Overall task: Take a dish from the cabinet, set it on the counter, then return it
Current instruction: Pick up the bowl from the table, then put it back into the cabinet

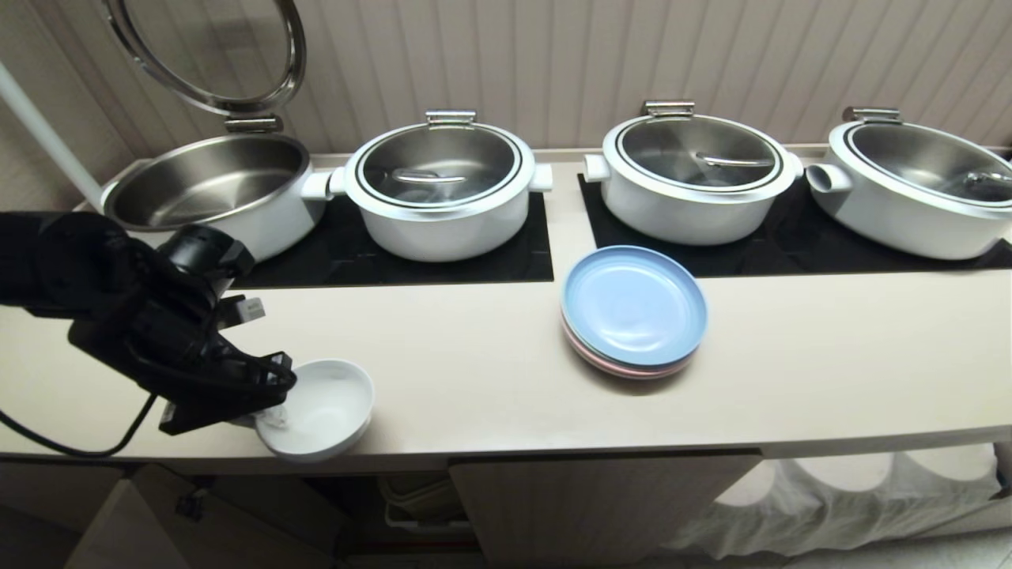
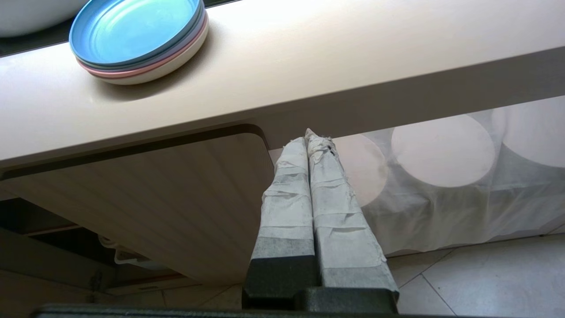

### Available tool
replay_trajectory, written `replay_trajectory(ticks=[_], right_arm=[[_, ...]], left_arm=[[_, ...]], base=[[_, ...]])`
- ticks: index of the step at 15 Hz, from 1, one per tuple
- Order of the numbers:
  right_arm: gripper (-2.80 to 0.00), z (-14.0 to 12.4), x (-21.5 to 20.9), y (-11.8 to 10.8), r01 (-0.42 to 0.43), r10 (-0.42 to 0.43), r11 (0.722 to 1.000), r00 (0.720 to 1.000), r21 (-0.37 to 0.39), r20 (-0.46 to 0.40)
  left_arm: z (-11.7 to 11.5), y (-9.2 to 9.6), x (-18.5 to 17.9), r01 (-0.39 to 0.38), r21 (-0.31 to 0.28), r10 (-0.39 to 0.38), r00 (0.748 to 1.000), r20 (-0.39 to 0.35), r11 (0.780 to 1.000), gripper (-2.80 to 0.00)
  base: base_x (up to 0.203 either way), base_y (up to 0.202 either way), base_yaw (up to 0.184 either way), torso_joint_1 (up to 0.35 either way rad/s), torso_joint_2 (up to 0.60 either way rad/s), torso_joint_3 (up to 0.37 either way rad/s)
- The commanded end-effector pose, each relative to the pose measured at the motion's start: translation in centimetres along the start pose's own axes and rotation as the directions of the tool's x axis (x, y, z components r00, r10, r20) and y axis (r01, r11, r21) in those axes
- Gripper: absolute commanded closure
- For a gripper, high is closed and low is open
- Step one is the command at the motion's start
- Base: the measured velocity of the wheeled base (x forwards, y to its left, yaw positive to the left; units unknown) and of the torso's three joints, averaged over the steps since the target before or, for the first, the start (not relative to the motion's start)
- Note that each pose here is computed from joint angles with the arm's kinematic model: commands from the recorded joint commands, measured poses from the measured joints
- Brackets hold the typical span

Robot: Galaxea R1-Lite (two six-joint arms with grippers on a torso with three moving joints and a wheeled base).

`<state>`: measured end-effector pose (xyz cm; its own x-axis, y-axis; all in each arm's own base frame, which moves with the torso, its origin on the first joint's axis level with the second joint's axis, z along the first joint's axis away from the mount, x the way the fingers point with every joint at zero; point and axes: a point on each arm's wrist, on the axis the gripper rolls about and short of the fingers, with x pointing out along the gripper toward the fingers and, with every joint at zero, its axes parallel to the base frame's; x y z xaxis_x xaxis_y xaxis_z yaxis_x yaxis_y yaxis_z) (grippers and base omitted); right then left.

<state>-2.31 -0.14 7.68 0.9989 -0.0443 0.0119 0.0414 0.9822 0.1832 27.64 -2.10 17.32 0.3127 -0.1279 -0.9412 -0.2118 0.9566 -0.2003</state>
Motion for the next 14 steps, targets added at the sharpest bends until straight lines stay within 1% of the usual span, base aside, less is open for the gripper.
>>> replay_trajectory(ticks=[1, 6, 8, 10, 14], right_arm=[[0.00, 0.0, 0.0, 0.0, 0.000, 0.000, 1.000, 1.000, 0.000, -0.001], [0.00, 0.0, 0.0, 0.0, 0.000, 0.000, 1.000, 1.000, 0.002, -0.001], [0.00, 0.0, 0.0, 0.0, 0.000, 0.000, 1.000, 1.000, 0.000, -0.001], [0.00, 0.0, 0.0, 0.0, 0.000, 0.000, 1.000, 1.000, 0.002, -0.001], [0.00, 0.0, 0.0, 0.0, 0.000, 0.000, 1.000, 1.000, 0.000, -0.001]], left_arm=[[-1.9, 0.4, -1.4, 0.007, -0.021, -0.007, 1.000, 0.014, 1.000, 0.00], [-5.1, 1.4, -3.3, 0.045, -0.046, -0.044, 0.999, 0.029, 0.998, 0.00], [-6.0, 1.6, -3.9, 0.067, -0.106, -0.061, 0.996, 0.062, 0.992, 0.00], [-7.3, 1.9, -4.8, 0.085, -0.112, -0.074, 0.993, 0.093, 0.990, 0.00], [-11.2, 3.2, -5.0, 0.077, -0.116, -0.068, 0.994, 0.082, 0.990, 0.00]], base=[[0.000, 0.000, 0.000, 0.000, 0.00, 0.000], [0.000, 0.000, 0.000, 0.000, 0.00, 0.000], [0.000, 0.000, 0.000, 0.000, 0.00, 0.000], [0.000, 0.000, 0.000, 0.000, 0.00, 0.000], [0.000, 0.000, 0.000, 0.000, 0.00, 0.000]])
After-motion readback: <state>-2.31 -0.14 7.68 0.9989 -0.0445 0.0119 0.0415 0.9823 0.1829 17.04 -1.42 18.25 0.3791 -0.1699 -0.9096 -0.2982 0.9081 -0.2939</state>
